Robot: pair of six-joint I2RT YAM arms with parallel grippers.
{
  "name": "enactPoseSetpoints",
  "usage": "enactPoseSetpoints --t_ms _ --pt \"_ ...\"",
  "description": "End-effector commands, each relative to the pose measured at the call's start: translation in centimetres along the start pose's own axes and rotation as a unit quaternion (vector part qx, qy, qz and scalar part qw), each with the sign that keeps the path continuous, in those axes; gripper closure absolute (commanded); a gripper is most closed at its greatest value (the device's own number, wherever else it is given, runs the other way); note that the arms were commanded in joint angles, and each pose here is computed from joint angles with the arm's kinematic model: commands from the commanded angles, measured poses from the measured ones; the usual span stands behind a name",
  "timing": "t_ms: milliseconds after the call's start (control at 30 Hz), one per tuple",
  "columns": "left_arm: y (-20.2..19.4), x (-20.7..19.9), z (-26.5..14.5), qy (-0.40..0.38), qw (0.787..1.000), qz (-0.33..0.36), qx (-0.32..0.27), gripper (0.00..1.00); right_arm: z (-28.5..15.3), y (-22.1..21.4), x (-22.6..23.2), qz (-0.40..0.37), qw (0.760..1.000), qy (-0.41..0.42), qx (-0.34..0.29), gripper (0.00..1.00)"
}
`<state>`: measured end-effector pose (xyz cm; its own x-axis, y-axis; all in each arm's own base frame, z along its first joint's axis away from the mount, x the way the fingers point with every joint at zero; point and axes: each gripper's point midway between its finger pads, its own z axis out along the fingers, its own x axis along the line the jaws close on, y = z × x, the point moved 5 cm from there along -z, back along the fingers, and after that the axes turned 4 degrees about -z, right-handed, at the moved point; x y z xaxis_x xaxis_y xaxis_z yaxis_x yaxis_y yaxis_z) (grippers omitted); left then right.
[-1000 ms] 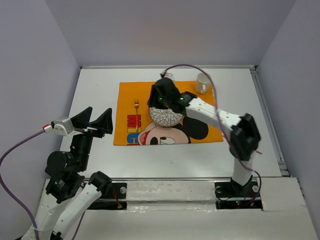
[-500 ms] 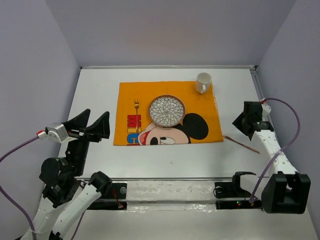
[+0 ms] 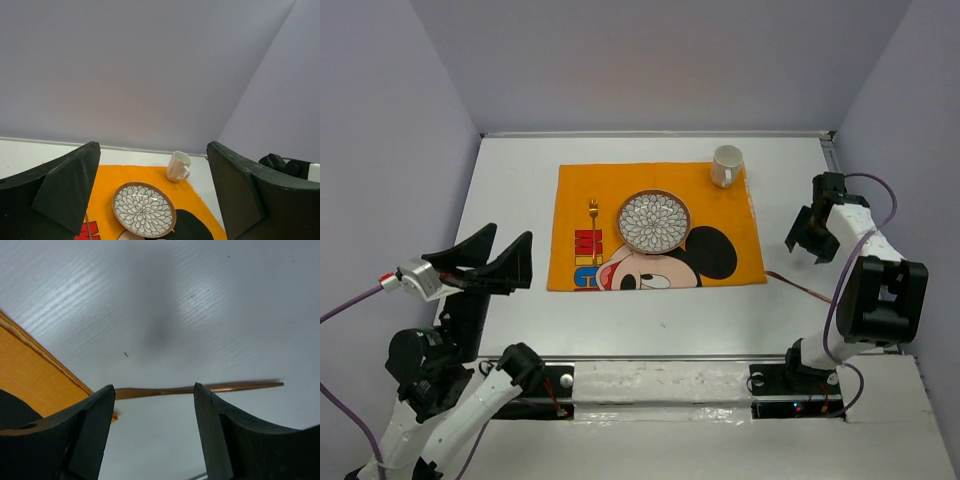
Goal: Set the dinner table for one person
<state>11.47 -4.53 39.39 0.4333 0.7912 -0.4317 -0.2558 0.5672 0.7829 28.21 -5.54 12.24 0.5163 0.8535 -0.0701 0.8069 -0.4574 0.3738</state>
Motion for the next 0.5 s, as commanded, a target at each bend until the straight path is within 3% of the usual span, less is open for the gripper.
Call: enactPoseSetpoints --t_ms 0,67,133,300,467 --pt "1.7 -0.3 -0.4 -0.01 0.999 -0.014 -0.033 0.01 -1.9 -1.5 -1.8 -0.049 0.996 -0.042 0.066 0.24" --pt "1.8 -0.3 -0.5 -0.013 0.999 -0.017 -0.032 0.01 -1.7 -1.7 -1.1 -0.061 0.995 -0.012 0.078 0.17" --pt "1.8 -0.3 -0.6 -0.014 0.999 -0.021 -0.032 0.01 -0.9 -2.0 -0.3 -0.07 0.989 0.002 0.128 0.16" --pt "2.1 -0.5 -0.8 -0.023 0.999 -0.029 -0.032 0.01 -0.4 -2.7 0.9 -0.085 0.978 0.014 0.192 0.21" --pt "2.3 -0.5 -1.1 -0.026 0.998 -0.036 -0.035 0.01 0.4 -4.2 1.3 -0.081 0.972 0.032 0.217 0.25"
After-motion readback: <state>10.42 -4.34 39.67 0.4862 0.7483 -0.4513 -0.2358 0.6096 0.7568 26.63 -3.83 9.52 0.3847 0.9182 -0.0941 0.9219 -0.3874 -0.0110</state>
